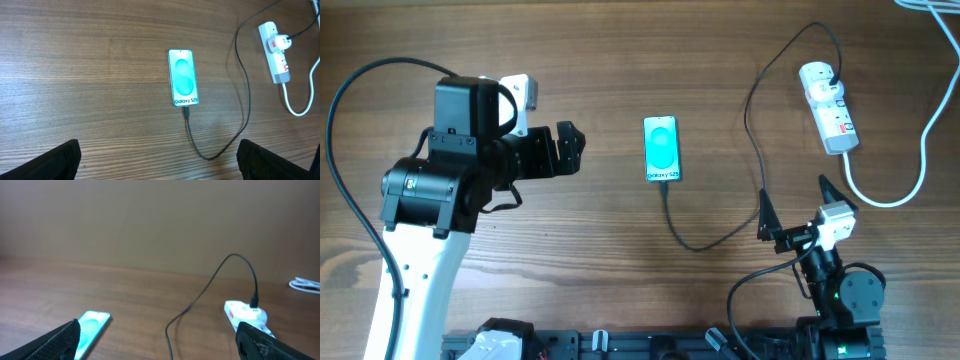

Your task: Plug charger to phone and switch on socket

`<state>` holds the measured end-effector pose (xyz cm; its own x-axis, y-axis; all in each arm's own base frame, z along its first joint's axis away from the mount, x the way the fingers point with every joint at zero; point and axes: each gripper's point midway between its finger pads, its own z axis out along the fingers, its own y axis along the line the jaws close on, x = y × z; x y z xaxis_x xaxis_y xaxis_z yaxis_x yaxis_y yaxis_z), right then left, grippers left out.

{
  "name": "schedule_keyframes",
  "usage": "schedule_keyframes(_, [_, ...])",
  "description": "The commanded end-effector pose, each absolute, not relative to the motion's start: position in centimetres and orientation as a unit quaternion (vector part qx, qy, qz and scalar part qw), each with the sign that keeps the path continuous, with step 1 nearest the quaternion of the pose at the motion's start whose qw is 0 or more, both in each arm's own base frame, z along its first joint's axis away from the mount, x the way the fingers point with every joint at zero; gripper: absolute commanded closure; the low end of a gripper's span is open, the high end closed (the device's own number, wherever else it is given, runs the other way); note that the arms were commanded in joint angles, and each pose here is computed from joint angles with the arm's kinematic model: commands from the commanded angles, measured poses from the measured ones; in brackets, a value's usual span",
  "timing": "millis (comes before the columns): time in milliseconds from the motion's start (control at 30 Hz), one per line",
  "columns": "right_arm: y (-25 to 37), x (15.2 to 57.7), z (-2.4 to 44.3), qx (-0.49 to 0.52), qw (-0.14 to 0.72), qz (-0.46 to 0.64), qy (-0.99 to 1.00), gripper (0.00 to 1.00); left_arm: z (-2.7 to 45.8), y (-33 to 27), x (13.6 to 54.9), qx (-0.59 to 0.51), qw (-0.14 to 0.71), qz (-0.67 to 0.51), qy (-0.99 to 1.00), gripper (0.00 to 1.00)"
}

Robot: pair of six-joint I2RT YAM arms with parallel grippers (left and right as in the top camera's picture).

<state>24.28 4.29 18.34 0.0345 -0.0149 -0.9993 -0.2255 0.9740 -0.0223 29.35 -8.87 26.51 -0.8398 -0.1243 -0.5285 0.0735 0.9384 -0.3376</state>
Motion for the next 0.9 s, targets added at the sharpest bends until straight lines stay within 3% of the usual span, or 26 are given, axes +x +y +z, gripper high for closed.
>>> schedule_keyframes(0, [3.5,24.4,17.7,-0.088,0.709,0.044,0.698,0.00,26.5,-8.8,29.3,-0.006,0.286,-0.170,0.943,0.00])
schedule_keyframes(867, [1.0,24.7,17.5,-0.019,0.708,0.008,0.706,0.00,26.6,-8.8,29.3,-0.006,0.286,-0.171,0.943,0.00])
